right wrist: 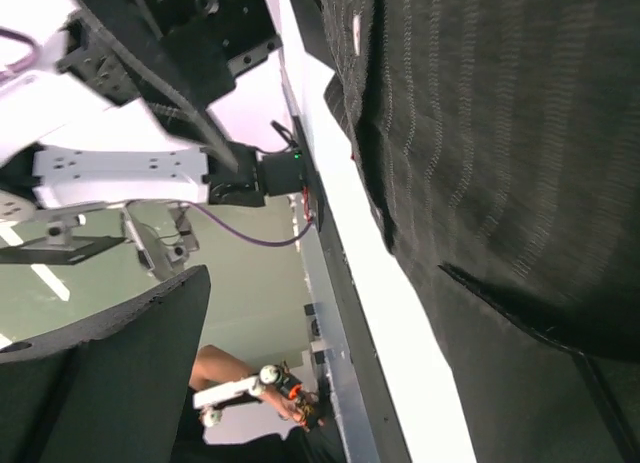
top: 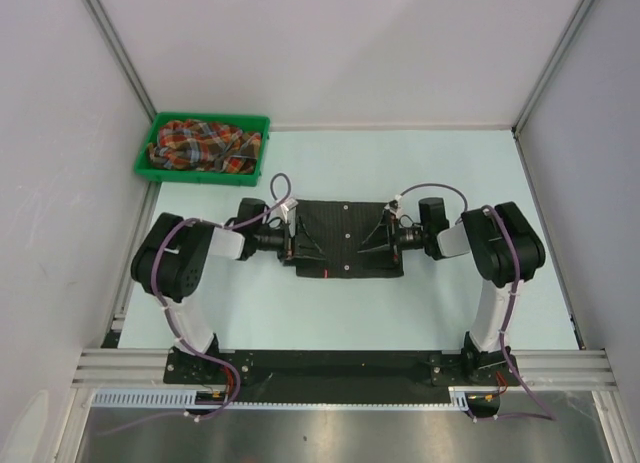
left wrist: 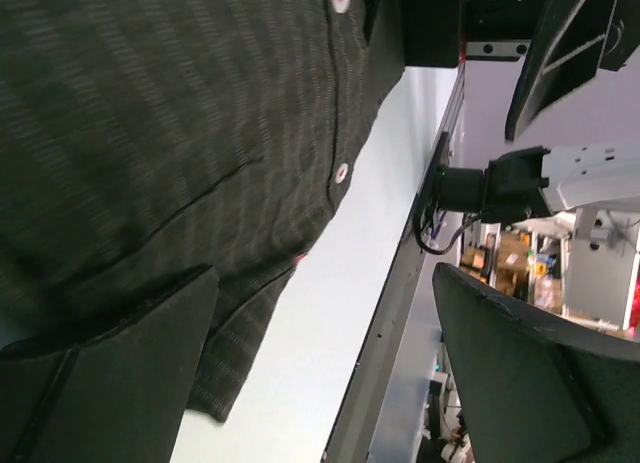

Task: Fold and stack the long sleeve shirts
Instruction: Fold the shirt

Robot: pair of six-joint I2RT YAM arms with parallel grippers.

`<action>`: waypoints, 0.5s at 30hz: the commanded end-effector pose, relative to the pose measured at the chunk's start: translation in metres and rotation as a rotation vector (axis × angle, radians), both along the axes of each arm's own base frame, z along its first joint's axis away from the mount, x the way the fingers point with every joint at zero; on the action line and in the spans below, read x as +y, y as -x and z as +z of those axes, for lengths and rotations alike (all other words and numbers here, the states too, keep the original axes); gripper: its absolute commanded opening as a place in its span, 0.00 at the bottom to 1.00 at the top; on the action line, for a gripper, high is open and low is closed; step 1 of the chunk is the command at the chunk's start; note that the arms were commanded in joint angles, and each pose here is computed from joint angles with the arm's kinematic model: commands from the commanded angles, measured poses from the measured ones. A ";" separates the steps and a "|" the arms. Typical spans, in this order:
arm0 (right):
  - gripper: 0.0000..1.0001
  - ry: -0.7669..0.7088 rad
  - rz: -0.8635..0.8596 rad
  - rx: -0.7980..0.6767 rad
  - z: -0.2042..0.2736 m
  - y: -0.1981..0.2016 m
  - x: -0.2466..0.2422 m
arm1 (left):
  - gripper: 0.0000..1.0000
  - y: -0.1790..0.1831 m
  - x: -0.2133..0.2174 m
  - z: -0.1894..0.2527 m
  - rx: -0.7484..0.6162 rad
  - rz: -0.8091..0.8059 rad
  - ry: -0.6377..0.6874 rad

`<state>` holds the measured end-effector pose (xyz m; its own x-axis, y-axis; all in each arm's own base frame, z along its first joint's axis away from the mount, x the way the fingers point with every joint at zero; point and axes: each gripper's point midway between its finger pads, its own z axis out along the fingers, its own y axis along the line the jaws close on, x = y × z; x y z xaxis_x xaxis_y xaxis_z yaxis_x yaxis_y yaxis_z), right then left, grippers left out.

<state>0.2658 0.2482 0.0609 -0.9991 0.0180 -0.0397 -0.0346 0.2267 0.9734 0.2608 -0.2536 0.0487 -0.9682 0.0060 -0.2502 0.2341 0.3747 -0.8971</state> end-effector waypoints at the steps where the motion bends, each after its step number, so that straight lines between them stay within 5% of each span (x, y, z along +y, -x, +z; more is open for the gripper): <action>1: 1.00 0.179 -0.165 0.128 -0.063 -0.009 -0.051 | 0.99 -0.003 0.046 -0.045 0.028 0.142 -0.222; 3: 0.99 0.187 -0.180 0.161 -0.052 -0.007 -0.066 | 0.99 0.009 0.058 -0.042 0.040 0.151 -0.222; 10: 1.00 0.116 -0.107 -0.249 0.073 -0.039 -0.059 | 0.99 0.015 0.018 0.094 -0.396 -0.060 -0.037; 15: 1.00 0.023 -0.129 -0.308 0.107 -0.068 -0.023 | 0.99 0.002 -0.027 0.106 -0.427 -0.098 -0.026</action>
<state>0.3162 0.2004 0.1414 -0.9498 0.1245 -0.2870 -0.2360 0.3171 0.9186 0.2452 -0.2519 0.1451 -0.8120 0.0786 -0.5783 0.5629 0.3674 -0.7404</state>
